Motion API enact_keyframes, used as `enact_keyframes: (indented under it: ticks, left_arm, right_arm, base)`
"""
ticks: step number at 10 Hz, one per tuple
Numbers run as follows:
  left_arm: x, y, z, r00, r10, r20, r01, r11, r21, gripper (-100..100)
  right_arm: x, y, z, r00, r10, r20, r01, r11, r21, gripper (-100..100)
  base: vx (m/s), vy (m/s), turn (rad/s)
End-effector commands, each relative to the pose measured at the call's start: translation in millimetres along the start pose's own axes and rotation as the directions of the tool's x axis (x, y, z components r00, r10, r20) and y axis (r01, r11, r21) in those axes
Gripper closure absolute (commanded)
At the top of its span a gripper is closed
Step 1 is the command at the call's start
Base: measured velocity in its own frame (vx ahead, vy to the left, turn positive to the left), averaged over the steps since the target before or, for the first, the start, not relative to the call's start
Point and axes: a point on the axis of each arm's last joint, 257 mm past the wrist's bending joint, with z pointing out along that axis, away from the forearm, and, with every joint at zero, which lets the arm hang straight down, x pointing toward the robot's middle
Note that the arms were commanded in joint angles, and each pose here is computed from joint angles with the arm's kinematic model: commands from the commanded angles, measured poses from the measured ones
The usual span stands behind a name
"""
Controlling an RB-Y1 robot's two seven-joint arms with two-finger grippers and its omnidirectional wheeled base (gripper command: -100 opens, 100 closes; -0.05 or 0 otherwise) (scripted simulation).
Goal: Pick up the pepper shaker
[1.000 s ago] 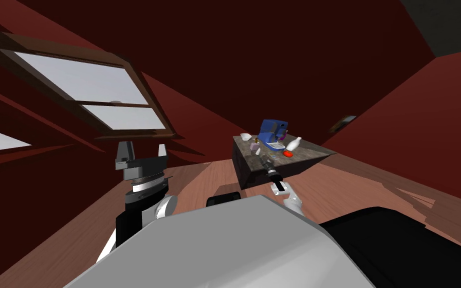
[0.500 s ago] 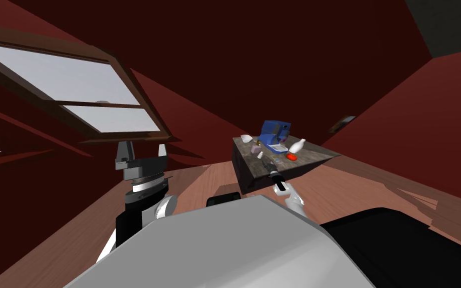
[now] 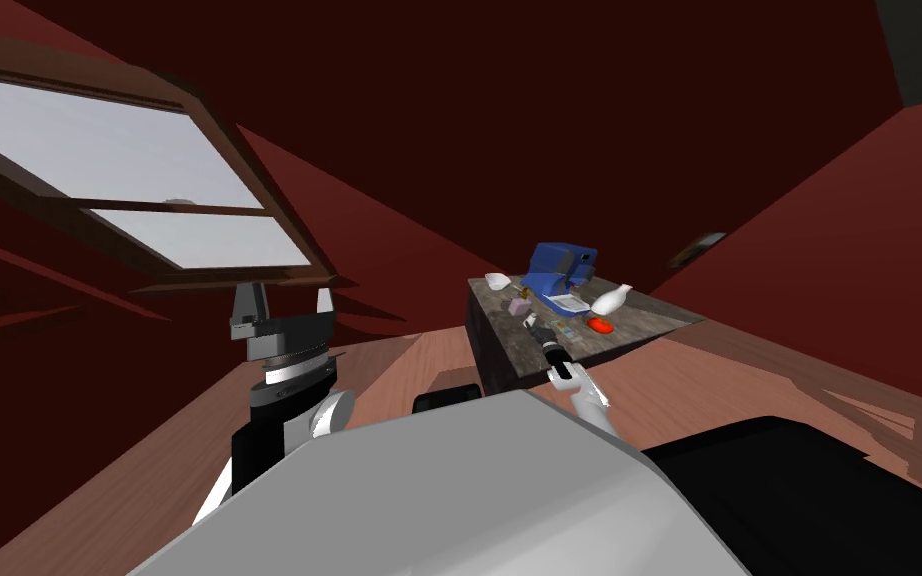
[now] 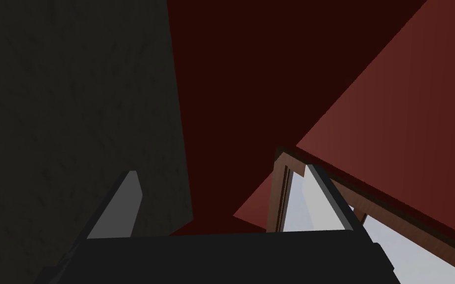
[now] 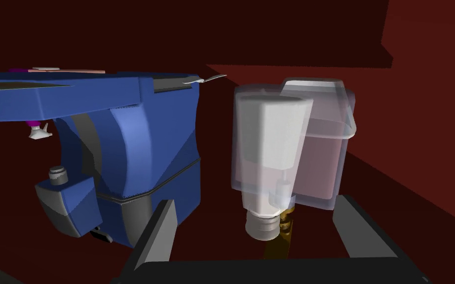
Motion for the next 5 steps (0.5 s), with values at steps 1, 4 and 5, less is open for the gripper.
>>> enact_keyframes:
  ticks: [1,4,5]
  left_arm:
    - [0.0,0,0.0,1.0,0.0,0.0,0.0,1.0,0.0,0]
    - [0.0,0,0.0,1.0,0.0,0.0,0.0,1.0,0.0,0]
    - [0.0,0,0.0,1.0,0.0,0.0,0.0,1.0,0.0,0]
  right_arm:
    - [0,0,0.0,1.0,0.0,0.0,0.0,1.0,0.0,0]
    - [-7,10,15.9,1.0,-0.011,0.024,0.013,0.997,-0.081,-100]
    - [4,7,12.9,1.0,-0.007,0.006,0.007,0.997,-0.081,-100]
  base:
    - [0.018,0.0,0.0]
    - [0.09,0.058,-0.194]
    - [0.089,0.077,-0.098]
